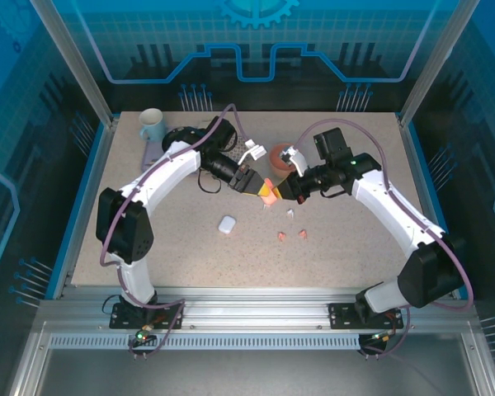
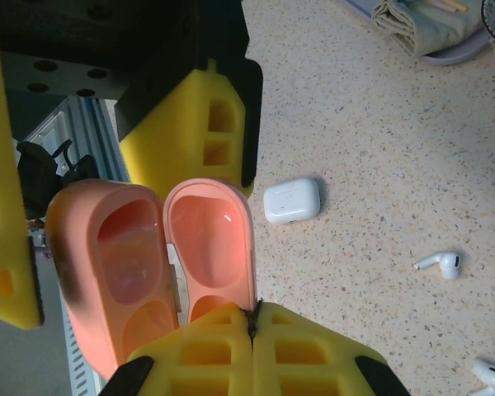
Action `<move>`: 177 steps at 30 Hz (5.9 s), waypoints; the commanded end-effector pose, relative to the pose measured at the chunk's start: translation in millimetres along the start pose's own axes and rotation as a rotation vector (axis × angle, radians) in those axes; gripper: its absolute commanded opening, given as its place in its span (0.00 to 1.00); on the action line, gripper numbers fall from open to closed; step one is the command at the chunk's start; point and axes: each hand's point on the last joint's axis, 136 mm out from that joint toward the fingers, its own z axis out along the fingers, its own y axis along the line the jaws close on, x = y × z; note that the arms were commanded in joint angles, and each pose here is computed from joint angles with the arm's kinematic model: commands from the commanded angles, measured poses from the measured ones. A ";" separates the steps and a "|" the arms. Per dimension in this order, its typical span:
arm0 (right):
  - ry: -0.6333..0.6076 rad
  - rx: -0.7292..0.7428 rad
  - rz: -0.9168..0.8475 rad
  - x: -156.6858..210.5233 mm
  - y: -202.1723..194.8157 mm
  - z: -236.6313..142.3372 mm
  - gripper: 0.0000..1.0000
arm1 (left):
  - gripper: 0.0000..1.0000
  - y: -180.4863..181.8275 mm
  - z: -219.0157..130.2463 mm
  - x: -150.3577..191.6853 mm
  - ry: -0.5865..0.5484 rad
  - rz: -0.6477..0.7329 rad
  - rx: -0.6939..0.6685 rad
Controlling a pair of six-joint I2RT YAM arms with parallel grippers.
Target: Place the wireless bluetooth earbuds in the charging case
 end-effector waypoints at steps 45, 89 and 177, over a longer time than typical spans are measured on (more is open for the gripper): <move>-0.201 0.342 0.182 -38.8 -32.9 -79.7 0.57 | 0.00 39.8 -1.5 -13.3 -0.264 0.328 -0.173; 0.131 0.773 0.870 154.1 -114.6 -16.1 0.62 | 0.00 11.3 20.6 28.8 -0.694 0.928 -0.134; 0.552 0.790 0.627 201.1 -121.1 49.8 0.27 | 0.00 -11.8 8.2 29.3 -0.682 0.956 -0.144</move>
